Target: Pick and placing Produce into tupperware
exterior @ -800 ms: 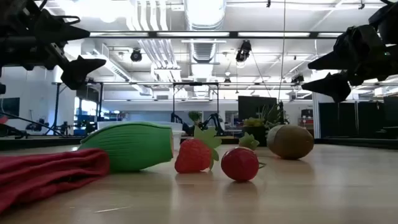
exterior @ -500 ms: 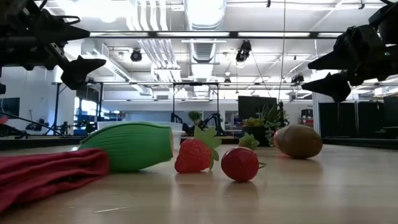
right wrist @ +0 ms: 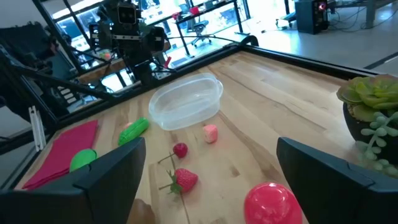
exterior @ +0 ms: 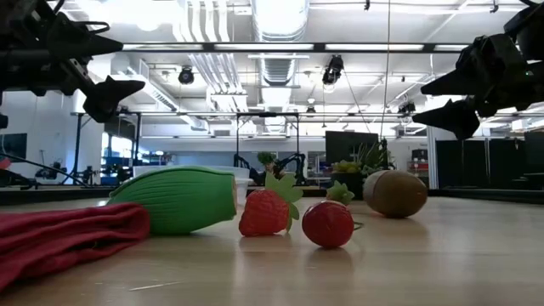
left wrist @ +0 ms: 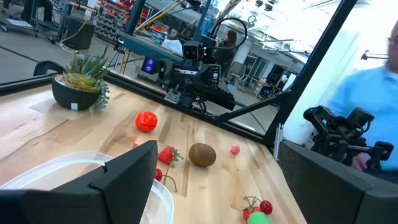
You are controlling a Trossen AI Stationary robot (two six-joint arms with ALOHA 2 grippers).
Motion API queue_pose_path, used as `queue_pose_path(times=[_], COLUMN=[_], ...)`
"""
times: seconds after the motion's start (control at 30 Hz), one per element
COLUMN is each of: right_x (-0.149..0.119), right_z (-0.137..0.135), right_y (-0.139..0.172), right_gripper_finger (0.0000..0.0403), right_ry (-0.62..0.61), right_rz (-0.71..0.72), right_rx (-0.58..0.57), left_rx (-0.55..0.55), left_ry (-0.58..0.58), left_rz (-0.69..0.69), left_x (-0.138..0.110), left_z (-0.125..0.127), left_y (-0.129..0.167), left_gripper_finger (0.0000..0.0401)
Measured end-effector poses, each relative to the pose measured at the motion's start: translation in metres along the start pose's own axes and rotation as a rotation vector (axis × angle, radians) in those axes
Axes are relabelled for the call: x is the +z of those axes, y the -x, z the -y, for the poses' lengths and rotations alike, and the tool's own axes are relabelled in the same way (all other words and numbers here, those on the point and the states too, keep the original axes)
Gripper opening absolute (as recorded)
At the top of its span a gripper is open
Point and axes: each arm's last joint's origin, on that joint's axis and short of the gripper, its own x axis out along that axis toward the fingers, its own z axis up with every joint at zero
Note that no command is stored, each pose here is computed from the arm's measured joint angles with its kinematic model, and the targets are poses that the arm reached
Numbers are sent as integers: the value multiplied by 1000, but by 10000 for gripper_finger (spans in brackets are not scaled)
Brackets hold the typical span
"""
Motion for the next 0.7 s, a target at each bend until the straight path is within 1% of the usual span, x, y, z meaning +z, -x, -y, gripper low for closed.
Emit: queue_pose_path(times=[0.3, 0.4, 0.43, 0.47, 0.53, 0.63, 0.7], right_x=[0, 3, 4, 4, 7, 19, 25], right_z=[0, -1, -1, -2, -3, -7, -9], right_y=[0, 0, 0, 0, 0, 2, 3], right_gripper_finger=[354, 354, 354, 354, 354, 354, 354], right_ry=[0, -3, -22, -70, -244, -529, -645], right_rz=[2, 28, 38, 47, 72, 179, 219], right_rx=[0, 9, 14, 18, 35, 120, 170], left_rx=[0, 0, 0, 0, 0, 0, 0], left_ry=[0, 0, 0, 0, 0, 0, 0], left_rz=[0, 0, 0, 0, 0, 1, 0], left_x=[0, 0, 0, 0, 0, 0, 0], left_z=[0, 0, 0, 0, 0, 0, 0], left_y=[0, 0, 0, 0, 0, 0, 0], left_gripper_finger=[319, 319, 319, 319, 319, 319, 319])
